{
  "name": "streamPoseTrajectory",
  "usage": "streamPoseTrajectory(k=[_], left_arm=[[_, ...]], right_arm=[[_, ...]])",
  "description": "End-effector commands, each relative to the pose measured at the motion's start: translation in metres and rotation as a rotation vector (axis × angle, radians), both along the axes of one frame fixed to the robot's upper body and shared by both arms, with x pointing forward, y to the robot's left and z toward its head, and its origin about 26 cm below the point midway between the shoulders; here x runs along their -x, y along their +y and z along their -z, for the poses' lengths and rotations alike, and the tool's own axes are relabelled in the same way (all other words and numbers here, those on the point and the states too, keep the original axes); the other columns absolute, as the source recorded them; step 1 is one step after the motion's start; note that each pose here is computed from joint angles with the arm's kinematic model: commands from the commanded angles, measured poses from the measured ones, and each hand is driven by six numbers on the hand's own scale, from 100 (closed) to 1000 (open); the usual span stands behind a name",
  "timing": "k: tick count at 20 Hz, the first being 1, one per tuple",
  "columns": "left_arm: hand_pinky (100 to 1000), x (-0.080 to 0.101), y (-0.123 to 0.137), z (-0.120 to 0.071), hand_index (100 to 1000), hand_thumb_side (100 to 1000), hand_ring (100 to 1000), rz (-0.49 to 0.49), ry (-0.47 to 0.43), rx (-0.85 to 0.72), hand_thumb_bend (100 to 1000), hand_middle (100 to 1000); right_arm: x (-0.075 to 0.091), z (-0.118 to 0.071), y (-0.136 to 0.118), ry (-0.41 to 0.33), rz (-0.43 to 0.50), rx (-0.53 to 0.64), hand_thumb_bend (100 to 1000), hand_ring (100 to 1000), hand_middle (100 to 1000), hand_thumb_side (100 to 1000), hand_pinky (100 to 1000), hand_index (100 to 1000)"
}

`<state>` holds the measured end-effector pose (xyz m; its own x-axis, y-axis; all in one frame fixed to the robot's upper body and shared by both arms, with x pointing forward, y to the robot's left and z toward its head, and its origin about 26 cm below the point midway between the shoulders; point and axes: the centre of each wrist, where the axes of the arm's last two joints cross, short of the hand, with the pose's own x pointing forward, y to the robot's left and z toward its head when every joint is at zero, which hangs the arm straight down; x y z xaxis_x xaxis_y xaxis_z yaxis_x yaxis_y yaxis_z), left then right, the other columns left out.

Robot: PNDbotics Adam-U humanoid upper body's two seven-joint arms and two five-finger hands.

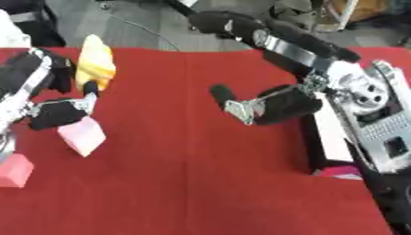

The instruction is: Pick up the objects with one hand, pass them to the other hand, and then place them into the box on the other side of the table.

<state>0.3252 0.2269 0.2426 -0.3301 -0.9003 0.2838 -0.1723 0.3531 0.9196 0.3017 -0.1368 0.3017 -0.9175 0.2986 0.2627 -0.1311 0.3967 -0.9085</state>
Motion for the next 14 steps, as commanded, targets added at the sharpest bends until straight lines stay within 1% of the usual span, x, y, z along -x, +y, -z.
streamPoseTrajectory(k=[1,7,11,14], left_arm=[[570,0.006,-0.006,-0.004,475,315,463,0.06,-0.045,0.005,100,368],[574,0.009,-0.015,0.004,475,309,467,0.148,-0.084,-0.012,100,372],[579,0.011,-0.018,0.01,473,294,470,0.186,-0.097,-0.05,100,383],[584,0.012,-0.019,0.011,475,290,474,0.209,-0.1,-0.08,100,388]], right_arm=[[0.004,-0.008,0.011,-0.051,-0.022,0.029,100,1000,1000,100,1000,1000],[-0.003,-0.01,0.034,-0.089,-0.008,0.101,100,1000,1000,100,981,1000],[-0.006,-0.013,0.046,-0.143,0.005,0.144,100,1000,1000,100,965,1000],[-0.009,-0.014,0.054,-0.186,0.004,0.2,100,1000,1000,100,958,1000]])
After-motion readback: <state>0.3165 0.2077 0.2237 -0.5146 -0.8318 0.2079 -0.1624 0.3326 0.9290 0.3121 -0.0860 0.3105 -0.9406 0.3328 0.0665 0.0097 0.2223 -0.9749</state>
